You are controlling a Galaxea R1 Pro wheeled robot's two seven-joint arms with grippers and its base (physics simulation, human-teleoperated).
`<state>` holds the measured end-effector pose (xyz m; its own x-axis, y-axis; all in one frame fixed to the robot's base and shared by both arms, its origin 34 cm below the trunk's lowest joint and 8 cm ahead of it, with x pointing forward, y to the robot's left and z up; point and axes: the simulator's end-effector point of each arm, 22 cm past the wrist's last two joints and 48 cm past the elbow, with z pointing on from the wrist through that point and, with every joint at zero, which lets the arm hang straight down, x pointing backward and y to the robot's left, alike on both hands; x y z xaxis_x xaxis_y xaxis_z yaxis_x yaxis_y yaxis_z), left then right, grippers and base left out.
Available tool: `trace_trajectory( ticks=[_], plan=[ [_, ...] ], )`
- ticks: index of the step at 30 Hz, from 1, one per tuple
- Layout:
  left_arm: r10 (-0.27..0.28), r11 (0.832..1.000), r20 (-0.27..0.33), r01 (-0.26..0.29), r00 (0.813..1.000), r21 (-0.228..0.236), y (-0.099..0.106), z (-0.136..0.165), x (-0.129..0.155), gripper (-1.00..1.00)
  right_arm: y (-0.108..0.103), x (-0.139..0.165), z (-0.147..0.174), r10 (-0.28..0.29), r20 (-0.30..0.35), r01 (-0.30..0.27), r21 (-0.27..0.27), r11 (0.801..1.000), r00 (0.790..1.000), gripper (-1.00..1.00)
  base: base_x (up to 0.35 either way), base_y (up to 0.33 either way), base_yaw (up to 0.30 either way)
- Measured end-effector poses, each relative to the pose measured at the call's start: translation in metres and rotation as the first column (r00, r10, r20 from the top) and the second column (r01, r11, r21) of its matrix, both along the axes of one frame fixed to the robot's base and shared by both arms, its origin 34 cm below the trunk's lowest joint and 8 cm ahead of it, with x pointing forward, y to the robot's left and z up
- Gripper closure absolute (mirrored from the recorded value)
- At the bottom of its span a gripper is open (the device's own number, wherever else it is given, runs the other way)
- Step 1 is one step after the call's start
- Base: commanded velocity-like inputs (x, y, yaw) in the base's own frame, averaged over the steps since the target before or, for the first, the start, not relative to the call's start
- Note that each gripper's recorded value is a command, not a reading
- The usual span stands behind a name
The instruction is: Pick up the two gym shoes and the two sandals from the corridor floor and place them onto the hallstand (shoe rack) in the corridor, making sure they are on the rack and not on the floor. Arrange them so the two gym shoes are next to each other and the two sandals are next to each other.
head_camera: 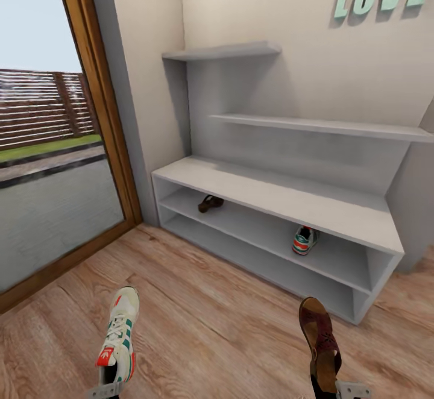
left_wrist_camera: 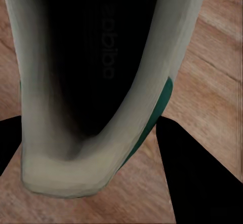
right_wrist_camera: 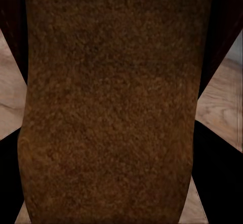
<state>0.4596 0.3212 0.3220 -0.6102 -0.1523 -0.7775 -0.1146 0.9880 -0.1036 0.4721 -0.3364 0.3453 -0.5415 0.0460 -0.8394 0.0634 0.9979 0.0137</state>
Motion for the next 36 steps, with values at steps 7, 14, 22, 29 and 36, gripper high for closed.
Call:
trace_trajectory(
  ticks=[7,14,22,29,36],
  plan=[
    [0.0,1.0,0.0,0.0,1.0,0.0,0.0,0.0,0.0001,1.0,0.0,0.0,-0.0002,0.0,0.0,0.0,0.0,1.0,1.0,1.0,-0.036,0.042,-0.272],
    [0.001,1.0,0.0,-0.001,1.0,0.0,0.0001,0.0001,0.0001,1.0,0.0,0.0,0.0,0.0,0.0,0.0,0.0,1.0,1.0,1.0,-0.102,0.125,-0.272],
    [-0.002,1.0,0.0,0.002,1.0,0.0,-0.0004,0.0,0.0001,1.0,-0.0001,0.0,0.0,-0.001,0.0,0.001,0.001,1.0,1.0,1.0,-0.007,0.009,-0.272],
    [-0.002,1.0,0.0,0.002,1.0,0.0,-0.0005,0.0,0.0001,1.0,-0.0001,0.0,0.0001,-0.001,0.0,0.001,0.001,1.0,1.0,1.0,0.0,0.0,-0.272],
    [-0.002,1.0,0.0,0.002,1.0,0.0,-0.0005,0.0,0.0001,1.0,-0.0001,0.0,0.0001,-0.001,0.0,0.001,0.001,1.0,1.0,1.0,0.0,0.0,-0.272]
  ],
)
